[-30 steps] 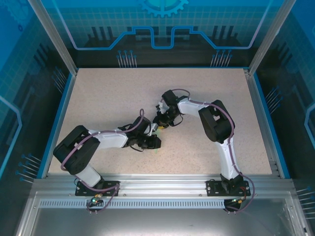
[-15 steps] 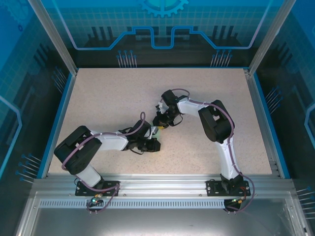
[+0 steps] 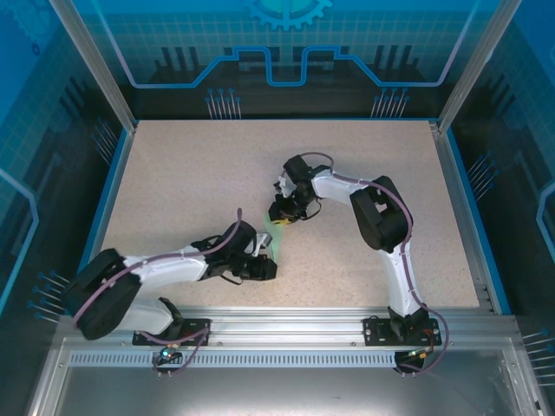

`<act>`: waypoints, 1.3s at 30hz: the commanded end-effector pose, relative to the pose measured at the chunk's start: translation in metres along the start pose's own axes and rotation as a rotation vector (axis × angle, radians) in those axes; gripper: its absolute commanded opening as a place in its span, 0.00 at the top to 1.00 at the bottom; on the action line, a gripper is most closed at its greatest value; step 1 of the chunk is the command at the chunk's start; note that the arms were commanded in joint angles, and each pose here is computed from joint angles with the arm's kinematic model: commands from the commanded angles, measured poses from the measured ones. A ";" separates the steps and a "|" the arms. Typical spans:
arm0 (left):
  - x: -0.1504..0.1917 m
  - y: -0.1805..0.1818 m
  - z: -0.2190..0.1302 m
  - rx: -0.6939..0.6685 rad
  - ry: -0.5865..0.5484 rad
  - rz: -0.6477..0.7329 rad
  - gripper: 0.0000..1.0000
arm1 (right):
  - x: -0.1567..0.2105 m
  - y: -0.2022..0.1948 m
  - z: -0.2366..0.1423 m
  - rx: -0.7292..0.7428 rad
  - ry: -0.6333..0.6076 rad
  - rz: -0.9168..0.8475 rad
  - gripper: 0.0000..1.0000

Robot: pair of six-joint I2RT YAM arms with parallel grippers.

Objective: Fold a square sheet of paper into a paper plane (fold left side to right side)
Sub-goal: Fold the wing for the fifth time at the center of the table, then pick up the paper plane at the center of the table.

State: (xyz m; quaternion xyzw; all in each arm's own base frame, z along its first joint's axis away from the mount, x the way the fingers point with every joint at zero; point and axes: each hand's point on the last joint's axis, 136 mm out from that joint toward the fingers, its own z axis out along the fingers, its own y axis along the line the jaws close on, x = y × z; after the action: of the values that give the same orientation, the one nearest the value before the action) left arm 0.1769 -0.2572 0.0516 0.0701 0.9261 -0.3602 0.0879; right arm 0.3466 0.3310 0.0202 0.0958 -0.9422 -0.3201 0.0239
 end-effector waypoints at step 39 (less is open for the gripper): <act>-0.070 0.084 -0.143 -0.575 -0.637 -0.266 0.20 | 0.061 0.063 -0.069 0.203 -0.137 -0.179 0.99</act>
State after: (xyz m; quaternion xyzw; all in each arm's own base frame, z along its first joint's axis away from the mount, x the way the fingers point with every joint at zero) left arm 0.2482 -0.1142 0.1191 -0.1797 0.9157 -0.1195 0.3391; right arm 0.2903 0.3256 0.0998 0.1632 -0.9675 -0.1746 -0.0833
